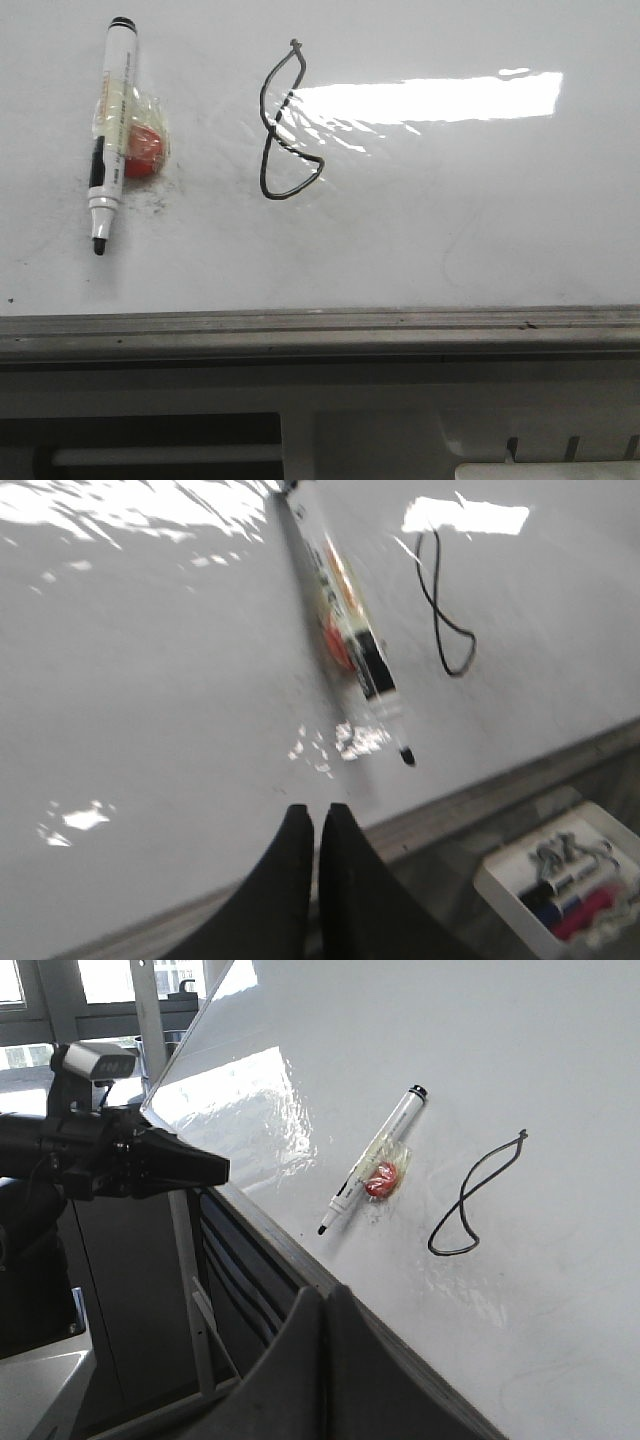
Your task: Write number 8 on whiteboard
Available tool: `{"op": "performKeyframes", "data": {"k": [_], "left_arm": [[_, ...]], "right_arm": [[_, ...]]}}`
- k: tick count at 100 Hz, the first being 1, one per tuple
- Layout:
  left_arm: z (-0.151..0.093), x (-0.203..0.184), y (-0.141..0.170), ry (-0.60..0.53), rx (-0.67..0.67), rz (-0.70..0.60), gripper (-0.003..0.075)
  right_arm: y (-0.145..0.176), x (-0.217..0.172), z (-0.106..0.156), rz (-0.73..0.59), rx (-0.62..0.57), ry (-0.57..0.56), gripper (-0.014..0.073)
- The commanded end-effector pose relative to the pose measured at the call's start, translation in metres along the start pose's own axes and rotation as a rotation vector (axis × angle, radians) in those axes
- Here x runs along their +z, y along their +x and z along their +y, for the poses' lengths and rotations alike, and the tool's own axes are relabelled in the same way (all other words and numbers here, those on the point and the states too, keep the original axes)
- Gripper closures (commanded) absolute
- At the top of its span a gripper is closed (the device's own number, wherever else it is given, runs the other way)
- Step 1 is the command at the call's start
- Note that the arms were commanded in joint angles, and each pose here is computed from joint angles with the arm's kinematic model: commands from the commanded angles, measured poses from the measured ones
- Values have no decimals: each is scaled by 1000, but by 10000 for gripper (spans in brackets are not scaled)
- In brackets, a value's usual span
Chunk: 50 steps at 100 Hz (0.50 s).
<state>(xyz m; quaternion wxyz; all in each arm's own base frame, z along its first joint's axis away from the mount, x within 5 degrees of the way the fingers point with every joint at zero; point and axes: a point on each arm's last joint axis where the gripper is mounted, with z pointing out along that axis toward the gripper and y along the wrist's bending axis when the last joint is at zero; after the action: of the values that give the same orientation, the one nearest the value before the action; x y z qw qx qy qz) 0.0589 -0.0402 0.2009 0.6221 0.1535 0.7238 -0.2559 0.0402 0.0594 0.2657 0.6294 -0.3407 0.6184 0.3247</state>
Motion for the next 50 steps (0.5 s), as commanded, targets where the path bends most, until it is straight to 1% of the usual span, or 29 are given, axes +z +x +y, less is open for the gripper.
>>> {"op": "performKeyframes", "data": {"k": [1,9,21,29,39,50], "left_arm": [[6,-2,1,-72,-1,-83,741],[11,-5,0,-144,1,-111,741],[18,-10,-2,-264,57,-147,741],[22,-13,-2,-348,86,-145,741],[26,-17,0,-431,78,-149,741],[30,-22,4,-515,29,-134,741]], "right_arm": [[-15,0,1,-99,-16,-6,659],[-15,0,1,-99,-16,-6,659],[-15,0,1,-99,-16,-6,659],[-15,0,1,-99,-16,-6,659],[-15,0,1,-99,-16,-6,659],[-15,0,1,-99,-16,-6,659]]}}
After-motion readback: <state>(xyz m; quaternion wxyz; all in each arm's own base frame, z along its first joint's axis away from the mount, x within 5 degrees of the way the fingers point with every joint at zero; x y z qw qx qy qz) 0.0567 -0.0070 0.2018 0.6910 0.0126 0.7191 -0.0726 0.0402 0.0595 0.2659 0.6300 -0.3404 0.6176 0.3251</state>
